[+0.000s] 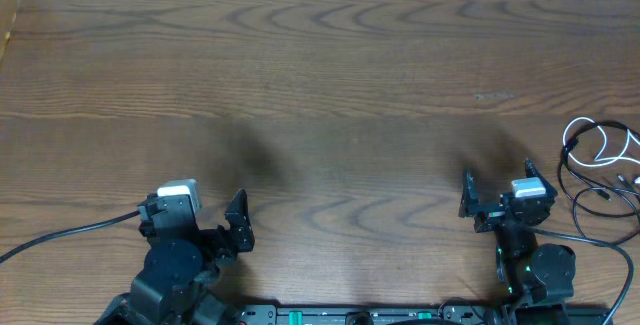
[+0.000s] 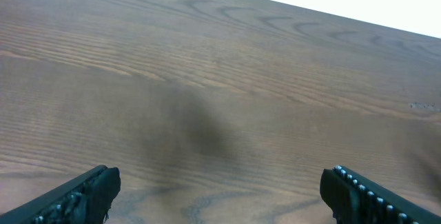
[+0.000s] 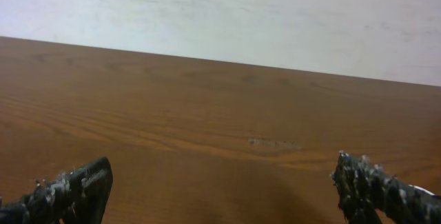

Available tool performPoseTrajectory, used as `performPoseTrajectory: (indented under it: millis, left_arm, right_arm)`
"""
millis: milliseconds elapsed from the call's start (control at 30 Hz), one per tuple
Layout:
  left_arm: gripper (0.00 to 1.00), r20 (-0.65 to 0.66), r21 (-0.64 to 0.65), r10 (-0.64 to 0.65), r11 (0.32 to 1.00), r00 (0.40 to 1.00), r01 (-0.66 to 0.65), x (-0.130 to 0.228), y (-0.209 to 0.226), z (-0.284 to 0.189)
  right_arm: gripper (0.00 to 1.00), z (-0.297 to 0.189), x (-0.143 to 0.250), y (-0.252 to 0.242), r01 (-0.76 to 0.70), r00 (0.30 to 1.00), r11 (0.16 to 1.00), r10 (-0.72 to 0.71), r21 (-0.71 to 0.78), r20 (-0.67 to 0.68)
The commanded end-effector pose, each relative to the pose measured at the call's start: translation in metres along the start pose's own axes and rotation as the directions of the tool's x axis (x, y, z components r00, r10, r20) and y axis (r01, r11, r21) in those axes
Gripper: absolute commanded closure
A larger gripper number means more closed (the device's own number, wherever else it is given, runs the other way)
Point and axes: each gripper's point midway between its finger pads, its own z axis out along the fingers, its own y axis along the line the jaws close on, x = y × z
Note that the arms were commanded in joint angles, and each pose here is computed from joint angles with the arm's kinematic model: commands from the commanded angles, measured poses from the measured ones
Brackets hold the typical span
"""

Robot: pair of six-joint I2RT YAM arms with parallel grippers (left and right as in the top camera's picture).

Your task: Untangle cables

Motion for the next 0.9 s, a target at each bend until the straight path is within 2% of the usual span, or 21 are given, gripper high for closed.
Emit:
performPoseTrajectory:
  millis: [0,533,700,867]
  left_arm:
    - [0.02,0.006,-0.008,-0.008,1.000,1.000,0.008,0.000,0.001,0.000]
    - [0.02,-0.023,-0.026,0.003,1.000,1.000,-0.003,0.007,0.006,0.000]
    - [0.02,-0.017,-0.113,-0.052,0.992,0.999,0.049,0.008,0.024,0.003]
    - [0.02,-0.004,-0.224,-0.159,0.962,0.987,0.154,0.015,0.051,0.009]
  right_arm:
    - [0.01,0.000,0.000,-0.002,-0.006,1.000,1.000,0.006,0.007,0.000]
    - [0.01,0.000,0.000,-0.002,-0.006,1.000,1.000,0.006,0.007,0.000]
    - [0.01,0.000,0.000,-0.002,-0.006,1.000,1.000,0.006,0.007,0.000]
    - [0.01,0.000,0.000,-0.002,-0.006,1.000,1.000,0.006,0.007,0.000]
